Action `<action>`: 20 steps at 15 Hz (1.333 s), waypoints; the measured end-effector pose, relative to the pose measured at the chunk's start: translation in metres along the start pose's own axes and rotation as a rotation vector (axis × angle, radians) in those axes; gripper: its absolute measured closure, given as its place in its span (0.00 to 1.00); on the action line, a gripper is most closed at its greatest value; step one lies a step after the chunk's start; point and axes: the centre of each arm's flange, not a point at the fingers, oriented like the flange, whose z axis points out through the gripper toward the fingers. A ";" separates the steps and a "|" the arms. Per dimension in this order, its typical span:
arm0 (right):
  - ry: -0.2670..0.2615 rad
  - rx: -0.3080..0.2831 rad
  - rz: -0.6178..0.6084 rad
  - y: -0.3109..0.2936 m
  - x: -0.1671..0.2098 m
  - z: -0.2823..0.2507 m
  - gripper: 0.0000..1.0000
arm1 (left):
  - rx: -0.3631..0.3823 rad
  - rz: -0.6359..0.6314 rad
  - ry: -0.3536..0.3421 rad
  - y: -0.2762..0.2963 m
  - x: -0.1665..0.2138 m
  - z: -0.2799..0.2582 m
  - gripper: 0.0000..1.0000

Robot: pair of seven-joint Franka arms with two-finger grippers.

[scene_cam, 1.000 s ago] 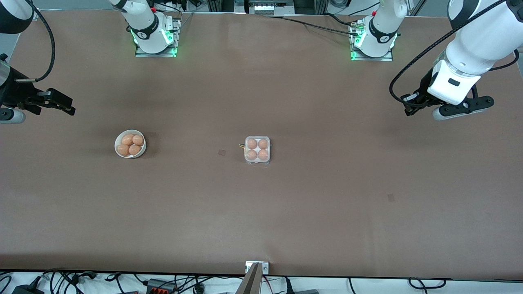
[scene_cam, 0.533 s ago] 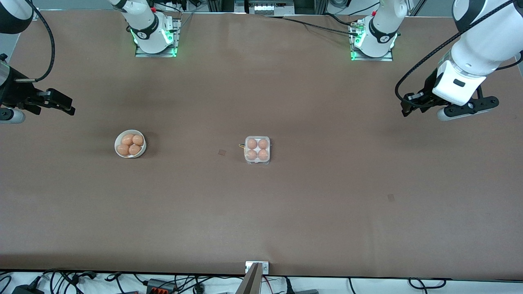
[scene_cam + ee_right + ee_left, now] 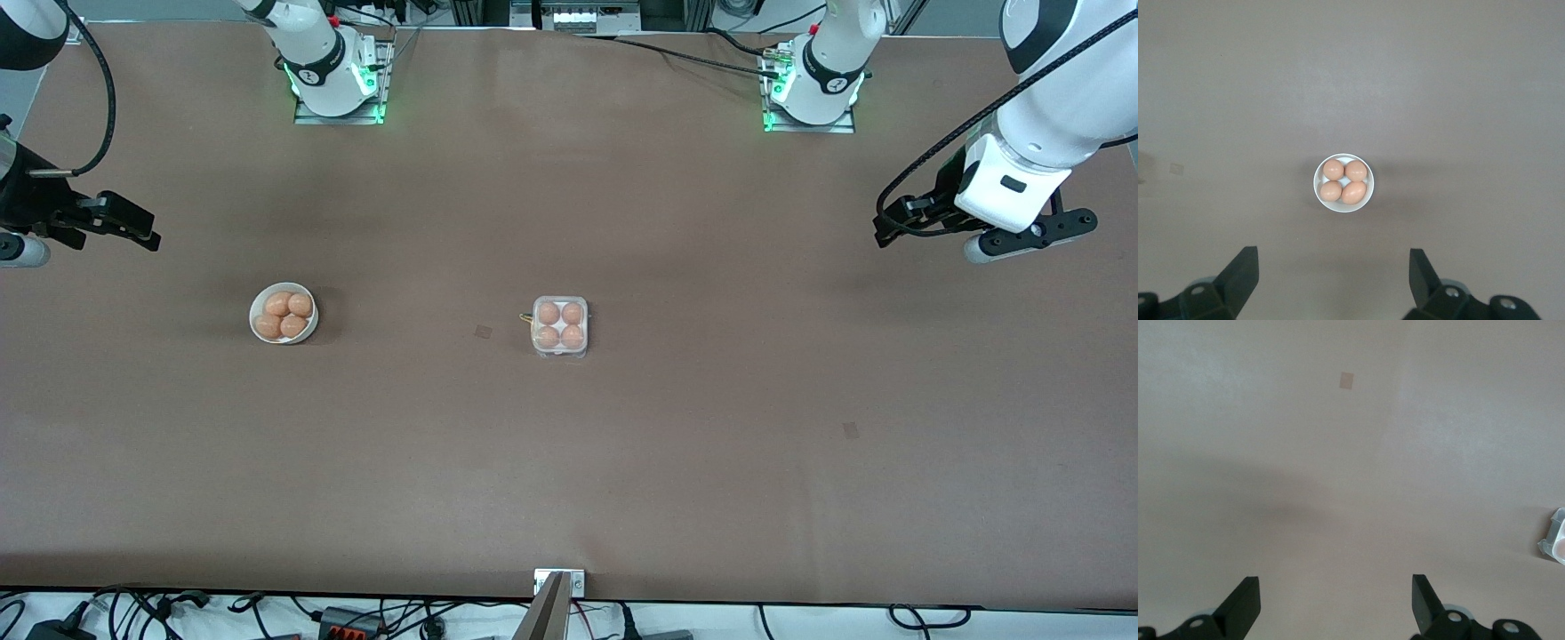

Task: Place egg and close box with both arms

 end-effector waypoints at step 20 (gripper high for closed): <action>0.011 0.000 0.002 0.001 -0.005 -0.010 0.00 | -0.025 -0.039 0.023 -0.018 0.027 -0.024 0.00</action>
